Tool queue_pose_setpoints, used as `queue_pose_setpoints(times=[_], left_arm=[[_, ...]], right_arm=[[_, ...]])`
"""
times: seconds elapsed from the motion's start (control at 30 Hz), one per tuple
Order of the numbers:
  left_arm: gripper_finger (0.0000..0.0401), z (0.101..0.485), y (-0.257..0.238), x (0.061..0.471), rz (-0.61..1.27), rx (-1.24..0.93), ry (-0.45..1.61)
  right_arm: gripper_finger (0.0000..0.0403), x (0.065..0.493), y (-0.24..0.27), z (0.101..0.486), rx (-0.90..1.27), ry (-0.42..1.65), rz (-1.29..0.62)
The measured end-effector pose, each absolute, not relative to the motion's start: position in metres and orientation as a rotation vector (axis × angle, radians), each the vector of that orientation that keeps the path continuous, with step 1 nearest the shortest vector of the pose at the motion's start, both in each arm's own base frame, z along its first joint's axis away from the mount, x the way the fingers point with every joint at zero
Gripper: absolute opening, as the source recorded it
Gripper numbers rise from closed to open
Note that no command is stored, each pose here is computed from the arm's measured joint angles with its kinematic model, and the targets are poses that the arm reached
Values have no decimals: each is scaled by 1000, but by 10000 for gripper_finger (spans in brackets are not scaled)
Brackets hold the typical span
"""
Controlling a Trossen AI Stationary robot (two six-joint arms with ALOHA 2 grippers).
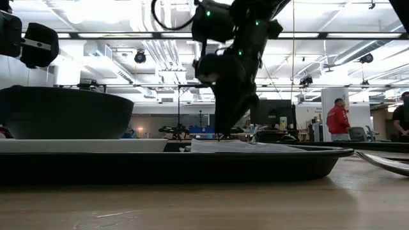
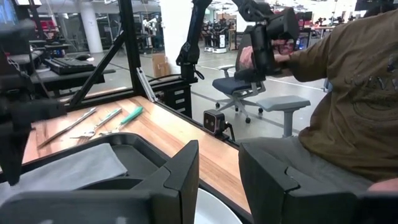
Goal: Set up tray
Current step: Put the white patterned fork on the gray napkin to the right of the white plate
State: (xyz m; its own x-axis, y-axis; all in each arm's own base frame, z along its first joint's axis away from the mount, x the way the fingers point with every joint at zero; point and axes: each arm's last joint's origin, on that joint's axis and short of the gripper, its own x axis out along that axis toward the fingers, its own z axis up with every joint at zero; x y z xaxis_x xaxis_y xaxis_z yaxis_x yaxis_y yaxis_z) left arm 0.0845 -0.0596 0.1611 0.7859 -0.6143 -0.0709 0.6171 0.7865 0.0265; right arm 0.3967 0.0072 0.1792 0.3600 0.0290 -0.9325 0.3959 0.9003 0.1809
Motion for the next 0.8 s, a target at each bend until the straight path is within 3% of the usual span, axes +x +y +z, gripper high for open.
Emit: queue_pose_setpoints(times=[0.4, 0.8], left_arm=[[96, 161, -60, 85, -664, 49, 60], [96, 161, -60, 85, -664, 50, 64]], right_arm=[[90, 373, 39, 229, 494, 1127, -233], [97, 363, 66, 233, 606, 1174, -222]])
